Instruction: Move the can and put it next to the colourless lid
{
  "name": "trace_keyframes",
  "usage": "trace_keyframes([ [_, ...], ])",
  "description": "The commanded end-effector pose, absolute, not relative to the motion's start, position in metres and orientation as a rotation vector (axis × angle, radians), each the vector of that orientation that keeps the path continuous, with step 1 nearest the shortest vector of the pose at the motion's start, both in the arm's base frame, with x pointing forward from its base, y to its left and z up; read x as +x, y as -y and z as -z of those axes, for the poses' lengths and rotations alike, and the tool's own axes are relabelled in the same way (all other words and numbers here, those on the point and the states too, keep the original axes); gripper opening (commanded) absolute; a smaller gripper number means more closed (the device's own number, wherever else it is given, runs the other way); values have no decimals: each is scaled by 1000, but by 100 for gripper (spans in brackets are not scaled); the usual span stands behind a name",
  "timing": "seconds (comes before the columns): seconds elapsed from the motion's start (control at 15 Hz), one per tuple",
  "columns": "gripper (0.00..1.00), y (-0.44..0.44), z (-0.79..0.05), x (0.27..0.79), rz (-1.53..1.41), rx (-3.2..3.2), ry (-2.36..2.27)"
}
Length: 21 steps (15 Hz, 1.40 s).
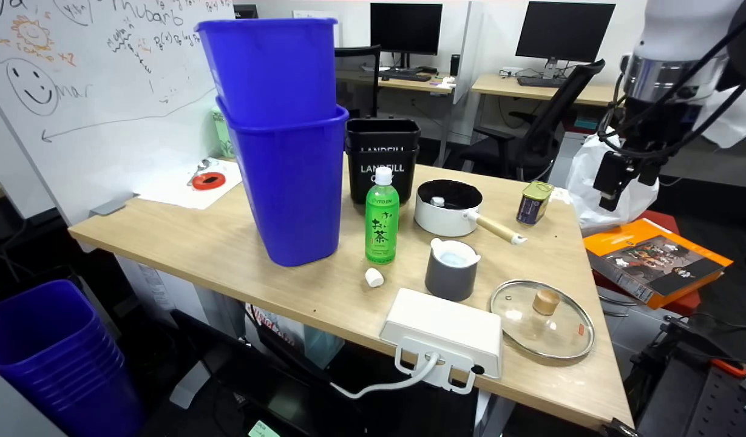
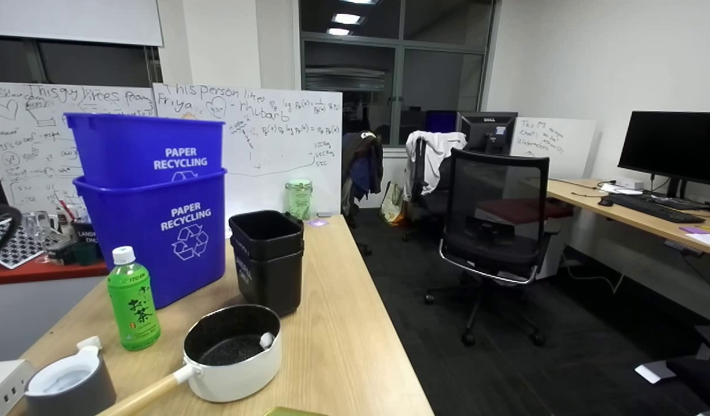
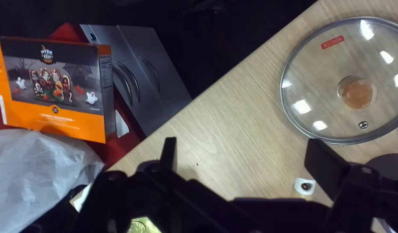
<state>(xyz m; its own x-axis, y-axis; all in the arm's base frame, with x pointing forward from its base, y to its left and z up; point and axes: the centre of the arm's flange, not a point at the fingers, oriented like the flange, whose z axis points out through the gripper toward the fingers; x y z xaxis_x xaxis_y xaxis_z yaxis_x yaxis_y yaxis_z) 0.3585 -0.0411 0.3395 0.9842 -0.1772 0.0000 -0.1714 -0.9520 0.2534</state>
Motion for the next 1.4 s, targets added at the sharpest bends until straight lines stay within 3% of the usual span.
trace_keyframes([
  [0.0, 100, 42, -334, 363, 48, 2869, 316],
  [0.67, 100, 41, -325, 379, 29, 2889, 549],
  [1.33, 100, 69, -252, 408, -197, 2699, 700],
])
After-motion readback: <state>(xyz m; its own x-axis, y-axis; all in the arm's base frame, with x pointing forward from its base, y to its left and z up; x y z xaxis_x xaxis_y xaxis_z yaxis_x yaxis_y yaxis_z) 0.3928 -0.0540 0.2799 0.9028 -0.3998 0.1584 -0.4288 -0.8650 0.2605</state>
